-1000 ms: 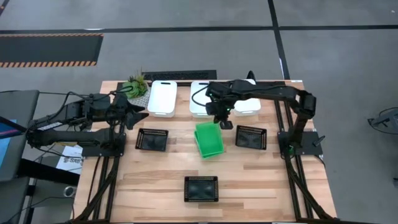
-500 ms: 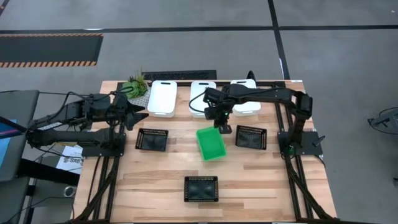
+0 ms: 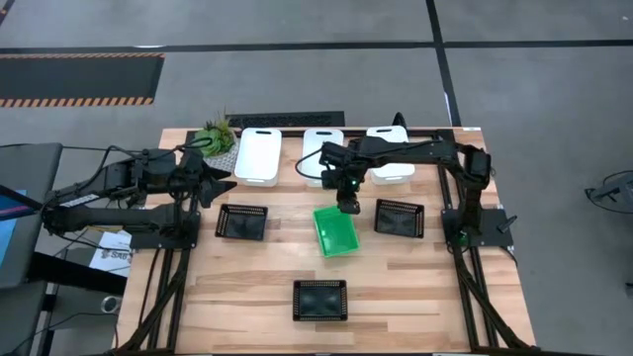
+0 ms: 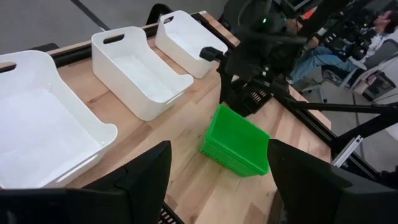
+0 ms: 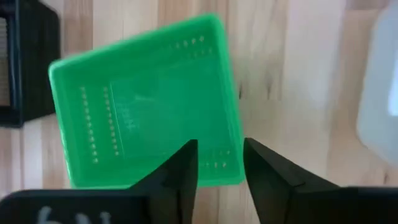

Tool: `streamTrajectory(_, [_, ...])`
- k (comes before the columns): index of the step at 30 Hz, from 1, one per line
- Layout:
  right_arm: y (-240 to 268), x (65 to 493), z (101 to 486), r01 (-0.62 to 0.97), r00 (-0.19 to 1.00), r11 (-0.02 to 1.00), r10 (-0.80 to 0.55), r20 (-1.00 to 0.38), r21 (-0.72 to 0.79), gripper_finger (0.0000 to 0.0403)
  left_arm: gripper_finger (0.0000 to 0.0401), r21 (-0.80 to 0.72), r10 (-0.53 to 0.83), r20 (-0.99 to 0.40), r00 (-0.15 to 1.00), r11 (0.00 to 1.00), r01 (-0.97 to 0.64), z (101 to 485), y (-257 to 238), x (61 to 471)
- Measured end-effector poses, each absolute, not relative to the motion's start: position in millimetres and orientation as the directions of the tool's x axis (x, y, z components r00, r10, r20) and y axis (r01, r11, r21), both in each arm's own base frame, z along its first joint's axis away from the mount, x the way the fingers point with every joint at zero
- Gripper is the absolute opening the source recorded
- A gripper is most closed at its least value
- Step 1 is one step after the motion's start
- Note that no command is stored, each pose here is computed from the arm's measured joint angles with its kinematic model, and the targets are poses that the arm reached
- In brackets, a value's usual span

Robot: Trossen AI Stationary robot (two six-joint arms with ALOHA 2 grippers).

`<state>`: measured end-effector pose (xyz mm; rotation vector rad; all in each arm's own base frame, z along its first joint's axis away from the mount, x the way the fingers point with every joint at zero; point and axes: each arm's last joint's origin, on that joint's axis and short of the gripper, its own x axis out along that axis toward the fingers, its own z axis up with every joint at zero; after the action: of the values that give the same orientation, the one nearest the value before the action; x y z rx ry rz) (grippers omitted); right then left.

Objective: Stack baskets by color
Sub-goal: Stack the bottom green bin on the top green bins, then stack the bottom black bin on the top right black bin

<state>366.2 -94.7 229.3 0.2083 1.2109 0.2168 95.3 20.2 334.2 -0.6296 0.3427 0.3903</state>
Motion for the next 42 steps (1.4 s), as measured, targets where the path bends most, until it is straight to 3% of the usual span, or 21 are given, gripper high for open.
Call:
streamTrajectory(9, [-93.4,357.0,277.6,0.057,0.408,0.961,0.226,-0.884,0.272,0.0190,0.0254,-0.478,0.237,-0.423,0.875,0.762,-0.437,334.2,19.9,95.3])
streamTrajectory(14, [-82.7,318.7,319.6,0.153,0.399,0.943,0.216,-0.891,0.297,0.0182,0.0254,-0.476,0.221,-0.424,0.878,0.771,-0.423,334.1,19.4,95.5])
streamTrajectory(20, [-55.0,266.8,350.7,0.302,0.420,0.928,0.076,-0.904,0.219,0.0171,0.0254,-0.463,0.225,-0.424,0.877,0.779,-0.423,334.1,19.6,95.6])
streamTrajectory(24, [-28.1,238.9,340.4,0.374,0.462,0.898,0.037,-0.886,0.233,0.0170,0.0254,-0.456,0.225,-0.428,0.875,0.782,-0.424,333.7,19.7,96.6])
streamTrajectory(29, [13.4,220.9,304.1,0.418,0.545,0.822,0.115,-0.831,0.388,0.0173,0.0254,-0.451,0.231,-0.427,0.874,0.784,-0.427,333.9,19.9,96.4])
streamTrajectory(36, [83.5,230.4,262.8,0.332,0.715,0.758,0.186,-0.674,0.562,0.0169,0.0254,-0.433,0.257,-0.424,0.869,0.785,-0.443,334.1,20.7,96.4])
streamTrajectory(42, [125.0,251.7,232.2,0.311,0.738,0.763,0.181,-0.650,0.566,0.0165,0.0254,-0.434,0.257,-0.421,0.870,0.785,-0.442,334.3,20.7,96.5])
